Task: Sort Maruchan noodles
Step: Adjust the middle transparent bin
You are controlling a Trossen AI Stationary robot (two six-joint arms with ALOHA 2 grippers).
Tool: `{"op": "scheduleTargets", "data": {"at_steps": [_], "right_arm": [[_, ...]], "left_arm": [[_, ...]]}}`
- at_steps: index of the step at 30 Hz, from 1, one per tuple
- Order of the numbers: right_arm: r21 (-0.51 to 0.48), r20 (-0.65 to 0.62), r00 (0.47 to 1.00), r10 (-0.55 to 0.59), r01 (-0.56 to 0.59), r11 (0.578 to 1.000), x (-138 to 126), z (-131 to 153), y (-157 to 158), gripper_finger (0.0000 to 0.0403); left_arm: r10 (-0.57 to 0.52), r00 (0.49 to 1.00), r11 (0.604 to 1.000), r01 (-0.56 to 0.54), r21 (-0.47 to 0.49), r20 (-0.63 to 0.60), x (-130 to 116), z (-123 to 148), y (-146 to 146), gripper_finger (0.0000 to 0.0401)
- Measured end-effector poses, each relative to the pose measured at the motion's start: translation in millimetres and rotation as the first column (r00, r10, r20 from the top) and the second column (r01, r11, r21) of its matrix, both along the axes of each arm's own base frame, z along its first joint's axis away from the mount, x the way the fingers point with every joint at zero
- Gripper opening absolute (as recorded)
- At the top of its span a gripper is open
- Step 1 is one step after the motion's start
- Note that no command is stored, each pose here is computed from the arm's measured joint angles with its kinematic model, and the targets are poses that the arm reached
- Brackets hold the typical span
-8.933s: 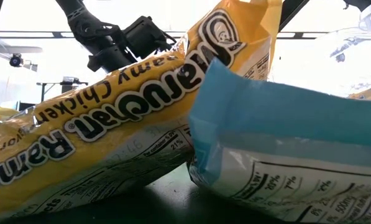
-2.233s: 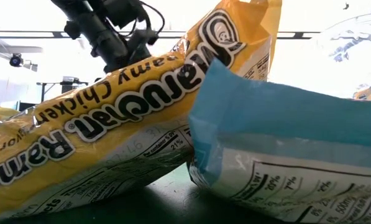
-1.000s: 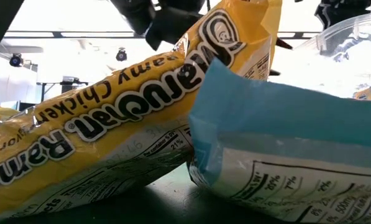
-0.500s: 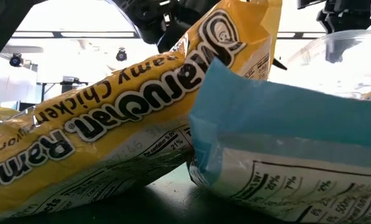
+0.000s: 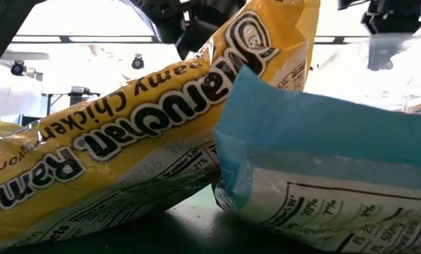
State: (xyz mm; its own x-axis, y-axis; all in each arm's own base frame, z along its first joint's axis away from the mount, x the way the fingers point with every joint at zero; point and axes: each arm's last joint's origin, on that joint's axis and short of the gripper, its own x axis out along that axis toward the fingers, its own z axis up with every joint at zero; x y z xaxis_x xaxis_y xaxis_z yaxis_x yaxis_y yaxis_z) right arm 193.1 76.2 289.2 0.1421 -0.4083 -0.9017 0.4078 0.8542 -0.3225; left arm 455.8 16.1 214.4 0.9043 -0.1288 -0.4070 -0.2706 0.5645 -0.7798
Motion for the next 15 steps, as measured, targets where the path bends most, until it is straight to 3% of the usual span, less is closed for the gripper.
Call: {"op": "scheduleTargets", "data": {"at_steps": [9, 15], "right_arm": [[0.072, 0.156, 0.988, -0.004, -0.008, 0.997, 11.5, 24.9, 5.3, 0.0121], [0.162, 0.423, 0.904, 0.06, -0.141, 0.977, 38.2, 41.0, 18.2, 0.0121]], "left_arm": [[-0.054, 0.962, 0.996, 0.071, 0.054, -0.269, -36.4, 20.6, -12.2, 0.0152], [-0.154, 0.889, 0.982, 0.185, 0.031, -0.431, -72.0, 41.2, -57.0, 0.0152]]}}
